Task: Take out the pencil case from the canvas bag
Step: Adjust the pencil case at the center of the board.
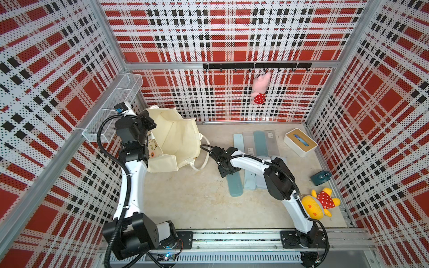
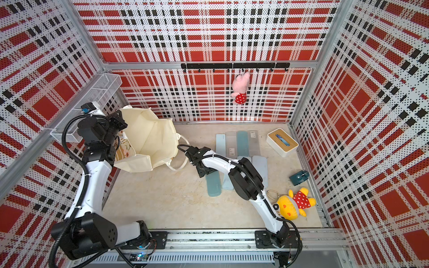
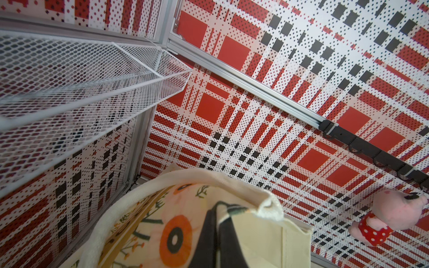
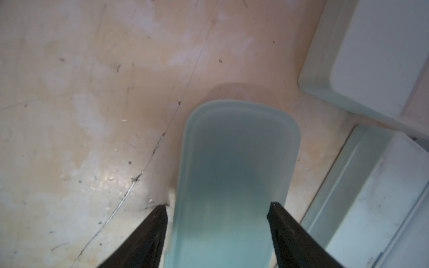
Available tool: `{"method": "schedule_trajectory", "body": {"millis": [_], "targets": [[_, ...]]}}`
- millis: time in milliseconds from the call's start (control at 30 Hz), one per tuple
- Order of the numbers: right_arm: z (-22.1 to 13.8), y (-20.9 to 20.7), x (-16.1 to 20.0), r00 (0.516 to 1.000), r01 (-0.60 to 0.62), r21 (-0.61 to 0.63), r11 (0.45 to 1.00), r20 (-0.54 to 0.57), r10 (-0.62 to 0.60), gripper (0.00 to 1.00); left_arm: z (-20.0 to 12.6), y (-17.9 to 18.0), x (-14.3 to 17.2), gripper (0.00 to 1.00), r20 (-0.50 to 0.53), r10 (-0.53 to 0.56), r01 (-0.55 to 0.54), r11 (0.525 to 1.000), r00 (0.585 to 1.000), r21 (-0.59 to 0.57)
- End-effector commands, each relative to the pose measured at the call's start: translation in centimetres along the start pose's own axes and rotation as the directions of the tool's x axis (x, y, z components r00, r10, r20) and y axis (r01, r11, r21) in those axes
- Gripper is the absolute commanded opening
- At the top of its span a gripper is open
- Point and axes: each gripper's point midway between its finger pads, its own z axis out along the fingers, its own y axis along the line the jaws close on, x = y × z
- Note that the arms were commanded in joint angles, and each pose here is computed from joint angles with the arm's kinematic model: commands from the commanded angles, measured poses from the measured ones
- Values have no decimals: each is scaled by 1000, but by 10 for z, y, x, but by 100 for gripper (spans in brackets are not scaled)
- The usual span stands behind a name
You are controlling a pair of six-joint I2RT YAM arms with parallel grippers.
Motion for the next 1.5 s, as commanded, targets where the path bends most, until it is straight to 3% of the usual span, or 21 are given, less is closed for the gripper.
{"method": "schedule_trajectory", "body": {"millis": [0,800,967,1067,1233,1367,1467], "targets": [[6,-11,10,999,-13,60,998,-35,15,68,-13,-18,-33,0,102,7,-13,998,995,54],[8,-48,-1,999,-53,123,991,-3,54,63,-7,-27,-28,0,84,-8,0,995,996,98],[-31,-47,-33,982,-146,38,988,122,141,66,-3,-40,-26,0,77,-18,9,994,997,112],[-71,-46,-59,932,-238,-119,964,253,261,71,0,-57,-26,0,88,-36,27,994,995,106],[-135,-49,-85,773,-308,-425,851,409,485,81,4,-91,-28,0,131,-81,72,995,988,74],[-172,-58,-89,648,-298,-618,728,429,630,86,4,-114,-30,0,183,-136,134,991,974,21],[-192,-59,-87,588,-239,-750,617,393,706,89,3,-132,-29,0,214,-168,172,985,962,1]]}}
